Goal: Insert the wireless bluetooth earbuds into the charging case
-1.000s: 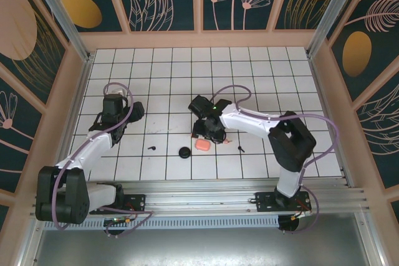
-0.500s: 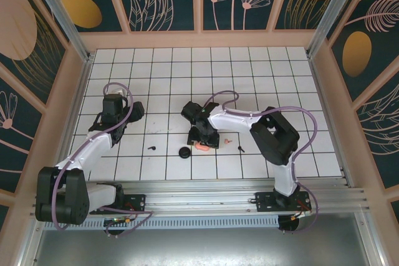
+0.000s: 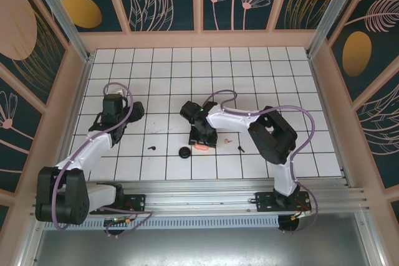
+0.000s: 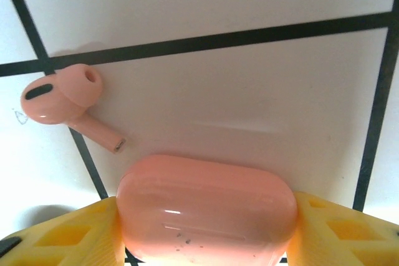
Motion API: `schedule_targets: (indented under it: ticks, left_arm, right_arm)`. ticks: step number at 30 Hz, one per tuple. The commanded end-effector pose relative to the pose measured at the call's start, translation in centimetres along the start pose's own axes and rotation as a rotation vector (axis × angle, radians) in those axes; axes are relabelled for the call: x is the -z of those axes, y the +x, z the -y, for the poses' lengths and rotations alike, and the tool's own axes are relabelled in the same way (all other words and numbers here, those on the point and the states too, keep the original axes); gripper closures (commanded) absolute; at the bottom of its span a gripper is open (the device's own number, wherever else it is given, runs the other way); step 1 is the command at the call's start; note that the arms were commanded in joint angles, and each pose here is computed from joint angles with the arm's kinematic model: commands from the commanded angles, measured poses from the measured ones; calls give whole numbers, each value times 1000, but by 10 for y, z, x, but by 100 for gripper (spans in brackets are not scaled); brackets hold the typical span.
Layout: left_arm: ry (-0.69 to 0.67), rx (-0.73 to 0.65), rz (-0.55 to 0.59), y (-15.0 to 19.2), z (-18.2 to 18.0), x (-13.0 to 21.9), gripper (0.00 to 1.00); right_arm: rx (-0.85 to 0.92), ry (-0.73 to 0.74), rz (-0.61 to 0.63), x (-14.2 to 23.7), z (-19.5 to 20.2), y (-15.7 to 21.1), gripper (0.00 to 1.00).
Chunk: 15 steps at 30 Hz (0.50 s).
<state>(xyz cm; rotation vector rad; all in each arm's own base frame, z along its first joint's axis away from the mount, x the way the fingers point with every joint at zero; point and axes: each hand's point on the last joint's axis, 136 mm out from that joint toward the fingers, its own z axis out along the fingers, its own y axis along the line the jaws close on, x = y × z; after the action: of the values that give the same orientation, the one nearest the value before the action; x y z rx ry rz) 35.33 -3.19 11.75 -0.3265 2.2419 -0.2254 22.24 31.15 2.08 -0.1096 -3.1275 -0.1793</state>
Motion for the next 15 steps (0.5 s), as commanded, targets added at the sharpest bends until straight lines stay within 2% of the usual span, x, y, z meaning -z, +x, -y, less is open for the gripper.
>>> schedule_targets:
  ticks: [1, 5, 8, 10, 15]
  left_arm:
    - [27, -1, -1, -2, 7, 1, 27]
    - [106, -10, 17, -4, 20, 6, 30]
    - [269, -29, 73, -10, 47, 18, 35]
    - [420, -65, 145, -17, 75, 37, 39]
    - [621, -215, 317, -21, 126, 81, 39]
  right_arm:
    - [3, 31, 33, 1, 3, -6, 44]
    - [-5, -11, 79, 10, 0, -10, 45]
    - [-11, -86, 152, 28, -6, -18, 46]
    - [-11, -154, 261, 50, -12, -31, 46]
    - [-29, -412, 536, 123, -27, -60, 46]
